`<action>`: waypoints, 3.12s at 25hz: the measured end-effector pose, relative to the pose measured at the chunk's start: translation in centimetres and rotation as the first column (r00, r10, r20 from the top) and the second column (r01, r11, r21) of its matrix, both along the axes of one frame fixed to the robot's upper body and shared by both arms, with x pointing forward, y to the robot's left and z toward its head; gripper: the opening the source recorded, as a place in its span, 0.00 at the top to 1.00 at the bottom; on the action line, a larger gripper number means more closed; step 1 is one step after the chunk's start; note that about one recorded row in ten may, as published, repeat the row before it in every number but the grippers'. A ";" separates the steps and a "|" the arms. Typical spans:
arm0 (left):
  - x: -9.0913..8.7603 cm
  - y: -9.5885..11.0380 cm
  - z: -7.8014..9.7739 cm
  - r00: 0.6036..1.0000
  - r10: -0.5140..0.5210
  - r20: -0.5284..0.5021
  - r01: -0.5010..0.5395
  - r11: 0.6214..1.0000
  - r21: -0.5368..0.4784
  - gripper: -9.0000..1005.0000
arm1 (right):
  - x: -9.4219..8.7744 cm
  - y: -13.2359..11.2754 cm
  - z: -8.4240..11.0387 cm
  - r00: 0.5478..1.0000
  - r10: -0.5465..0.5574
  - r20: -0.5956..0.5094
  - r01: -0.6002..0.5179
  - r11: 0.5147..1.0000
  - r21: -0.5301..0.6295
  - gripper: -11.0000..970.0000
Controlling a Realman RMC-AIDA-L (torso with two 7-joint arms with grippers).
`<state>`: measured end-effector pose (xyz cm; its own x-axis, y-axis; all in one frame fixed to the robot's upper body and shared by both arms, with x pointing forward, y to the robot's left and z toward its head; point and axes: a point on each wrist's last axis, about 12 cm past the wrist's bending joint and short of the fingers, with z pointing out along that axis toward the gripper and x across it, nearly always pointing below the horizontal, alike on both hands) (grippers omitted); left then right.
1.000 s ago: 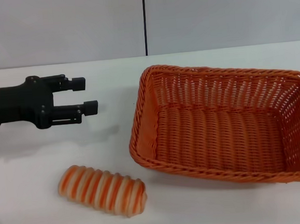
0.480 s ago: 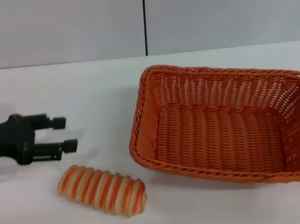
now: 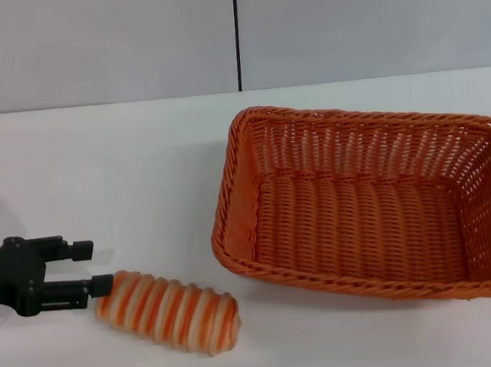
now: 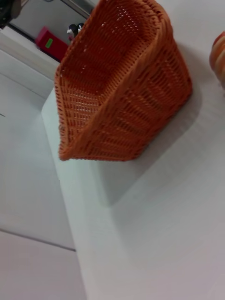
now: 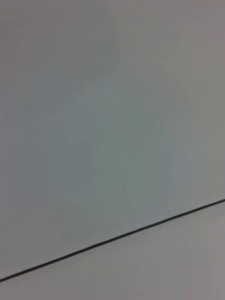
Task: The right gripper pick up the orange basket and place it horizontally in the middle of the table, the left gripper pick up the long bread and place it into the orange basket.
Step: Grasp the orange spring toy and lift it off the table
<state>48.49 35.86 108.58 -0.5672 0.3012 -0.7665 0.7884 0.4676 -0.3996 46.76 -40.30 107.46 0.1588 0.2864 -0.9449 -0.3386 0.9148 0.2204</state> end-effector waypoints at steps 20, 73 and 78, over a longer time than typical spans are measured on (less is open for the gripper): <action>-1.1 -0.2 -1.7 0.999 0.036 -0.019 -0.036 0.999 0.013 0.23 | 0.3 1.2 -0.2 0.999 0.038 0.002 -0.038 0.999 0.010 0.46; -1.0 -1.8 -3.3 0.999 0.037 -0.025 -0.036 0.999 0.041 0.24 | 0.1 1.3 0.6 0.995 0.086 0.046 -0.087 0.995 0.038 0.46; -0.9 -1.7 -3.4 0.998 0.052 -0.019 -0.051 0.998 0.045 0.26 | -0.1 1.1 0.5 0.996 0.071 0.045 -0.073 0.996 0.043 0.46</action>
